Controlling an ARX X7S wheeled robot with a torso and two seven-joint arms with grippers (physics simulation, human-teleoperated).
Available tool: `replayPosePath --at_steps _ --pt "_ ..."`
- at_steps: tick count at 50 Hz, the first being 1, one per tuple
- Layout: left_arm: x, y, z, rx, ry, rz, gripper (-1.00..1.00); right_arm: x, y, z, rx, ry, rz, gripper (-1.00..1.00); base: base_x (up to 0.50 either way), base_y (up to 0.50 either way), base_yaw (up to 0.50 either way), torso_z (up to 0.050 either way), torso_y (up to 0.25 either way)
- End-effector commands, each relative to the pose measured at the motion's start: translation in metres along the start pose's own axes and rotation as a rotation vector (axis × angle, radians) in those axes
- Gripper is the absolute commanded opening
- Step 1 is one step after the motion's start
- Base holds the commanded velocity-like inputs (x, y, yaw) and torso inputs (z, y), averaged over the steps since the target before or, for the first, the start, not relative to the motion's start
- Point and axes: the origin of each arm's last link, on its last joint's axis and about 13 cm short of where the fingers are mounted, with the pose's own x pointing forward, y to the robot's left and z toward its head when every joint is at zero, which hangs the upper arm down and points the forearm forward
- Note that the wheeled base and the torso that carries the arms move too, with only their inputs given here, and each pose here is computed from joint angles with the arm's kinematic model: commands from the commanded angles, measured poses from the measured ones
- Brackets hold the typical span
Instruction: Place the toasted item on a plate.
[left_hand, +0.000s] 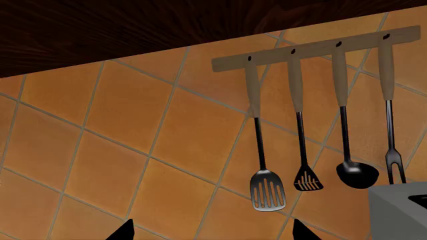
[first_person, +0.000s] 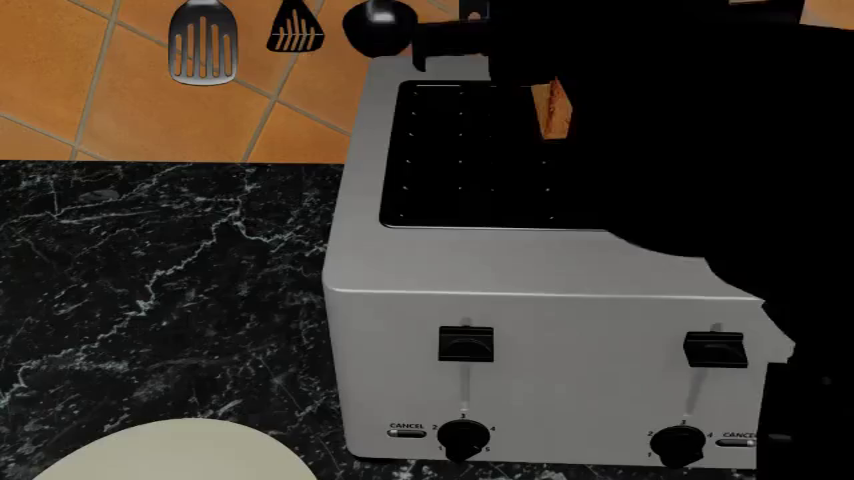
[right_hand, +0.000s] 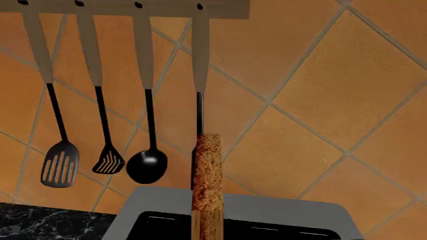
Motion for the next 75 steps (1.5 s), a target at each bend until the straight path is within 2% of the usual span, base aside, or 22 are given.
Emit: replayPosePath --at_steps 1,12,28,35,40,46,64,75 --pt "-0.002 0.002 0.0 0.008 0.001 0.008 1.0 -0.026 0.022 0.0 0.01 -0.047 0.138 -1.0 0.0 0.0 0.0 0.0 0.0" --pt "-0.006 0.003 0.001 0.009 0.002 0.014 1.0 -0.038 0.05 -0.005 0.013 -0.057 0.287 -1.0 0.0 0.0 0.0 0.0 0.0" --pt "-0.023 0.02 0.004 0.033 0.015 0.07 1.0 -0.056 0.079 -0.008 0.101 -0.048 0.485 -1.0 0.0 0.0 0.0 0.0 0.0" --pt "-0.035 0.029 0.009 0.052 0.024 0.101 1.0 -0.059 0.085 -0.016 0.111 -0.027 0.527 -1.0 0.0 0.0 0.0 0.0 0.0" --pt "-0.045 0.039 0.013 0.073 0.036 0.139 1.0 -0.062 0.089 -0.02 0.179 -0.01 0.559 -1.0 0.0 0.0 0.0 0.0 0.0" --pt "-0.052 0.044 0.013 0.079 0.043 0.167 1.0 -0.065 0.095 -0.036 0.217 0.032 0.583 -1.0 0.0 0.0 0.0 0.0 0.0" --pt "-0.053 0.047 0.009 0.079 0.052 0.182 1.0 -0.085 0.099 -0.054 0.301 0.123 0.603 -1.0 0.0 0.0 0.0 0.0 0.0" --pt "-0.049 0.047 0.008 0.078 0.047 0.178 1.0 -0.1 0.103 -0.061 0.307 0.203 0.615 -1.0 0.0 0.0 0.0 0.0 0.0"
